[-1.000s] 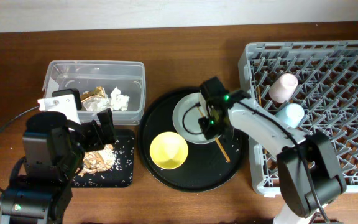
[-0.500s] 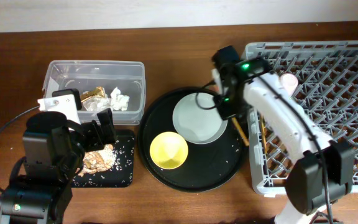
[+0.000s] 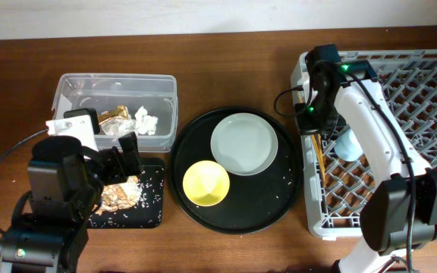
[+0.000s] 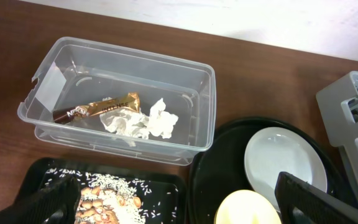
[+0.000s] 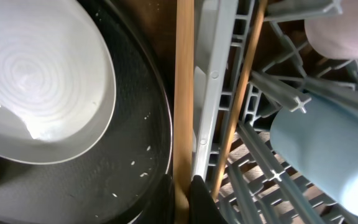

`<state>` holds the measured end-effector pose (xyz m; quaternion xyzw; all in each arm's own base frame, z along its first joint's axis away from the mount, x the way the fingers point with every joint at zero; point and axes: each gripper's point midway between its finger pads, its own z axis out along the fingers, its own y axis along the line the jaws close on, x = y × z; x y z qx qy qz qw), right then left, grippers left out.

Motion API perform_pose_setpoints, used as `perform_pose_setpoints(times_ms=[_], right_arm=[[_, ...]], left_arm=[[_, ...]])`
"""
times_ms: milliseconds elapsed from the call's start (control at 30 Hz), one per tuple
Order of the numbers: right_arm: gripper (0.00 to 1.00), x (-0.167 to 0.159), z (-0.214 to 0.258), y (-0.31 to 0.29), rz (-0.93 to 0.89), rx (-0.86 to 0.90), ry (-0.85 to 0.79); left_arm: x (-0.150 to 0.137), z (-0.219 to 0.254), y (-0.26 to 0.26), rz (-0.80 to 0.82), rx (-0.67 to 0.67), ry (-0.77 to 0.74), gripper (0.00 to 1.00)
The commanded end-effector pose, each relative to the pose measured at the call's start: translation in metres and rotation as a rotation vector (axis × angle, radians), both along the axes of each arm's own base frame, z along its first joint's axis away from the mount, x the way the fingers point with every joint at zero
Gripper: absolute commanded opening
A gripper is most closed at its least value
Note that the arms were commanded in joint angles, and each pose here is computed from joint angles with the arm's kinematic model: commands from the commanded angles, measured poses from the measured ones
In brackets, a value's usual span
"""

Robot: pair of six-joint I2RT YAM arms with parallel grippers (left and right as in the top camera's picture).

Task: Sort waste into correct bins and load items into the dishwasher rack
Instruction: 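Carry the second chopstick into the dish rack and release it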

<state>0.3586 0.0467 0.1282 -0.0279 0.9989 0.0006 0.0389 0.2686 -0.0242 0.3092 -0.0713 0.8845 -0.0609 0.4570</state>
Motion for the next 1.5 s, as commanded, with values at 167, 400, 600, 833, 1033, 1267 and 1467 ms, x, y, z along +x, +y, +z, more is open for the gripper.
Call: perform_pose_setpoints(times_ms=[167,400,600,833,1033,1267,1467], right_arm=[[0.04,0.006,0.001,-0.015,-0.083,-0.031,-0.028],[0.04,0.007,0.001,-0.018,-0.093,-0.049,-0.034],[0.05,0.01,0.0,-0.03,-0.099,-0.119,-0.047],[0.05,0.01,-0.01,-0.031,-0.1,-0.124,-0.047],[0.05,0.01,-0.031,-0.035,-0.102,-0.147,-0.055],[0.15,0.011,-0.035,-0.037,-0.104,-0.157,-0.062],[0.3,0.011,-0.035,-0.037,-0.103,-0.157,-0.062]], left_arm=[[0.0,0.006,0.004,0.023,-0.002,-0.018,0.99],[0.0,0.006,0.004,0.023,-0.002,-0.017,0.99],[0.0,0.006,0.004,0.023,-0.002,-0.017,0.99],[0.0,0.006,0.004,0.023,-0.002,-0.017,0.99],[0.0,0.006,0.004,0.023,-0.002,-0.017,0.99],[0.0,0.006,0.004,0.023,-0.002,-0.017,0.99],[0.0,0.006,0.004,0.023,-0.002,-0.017,0.99]])
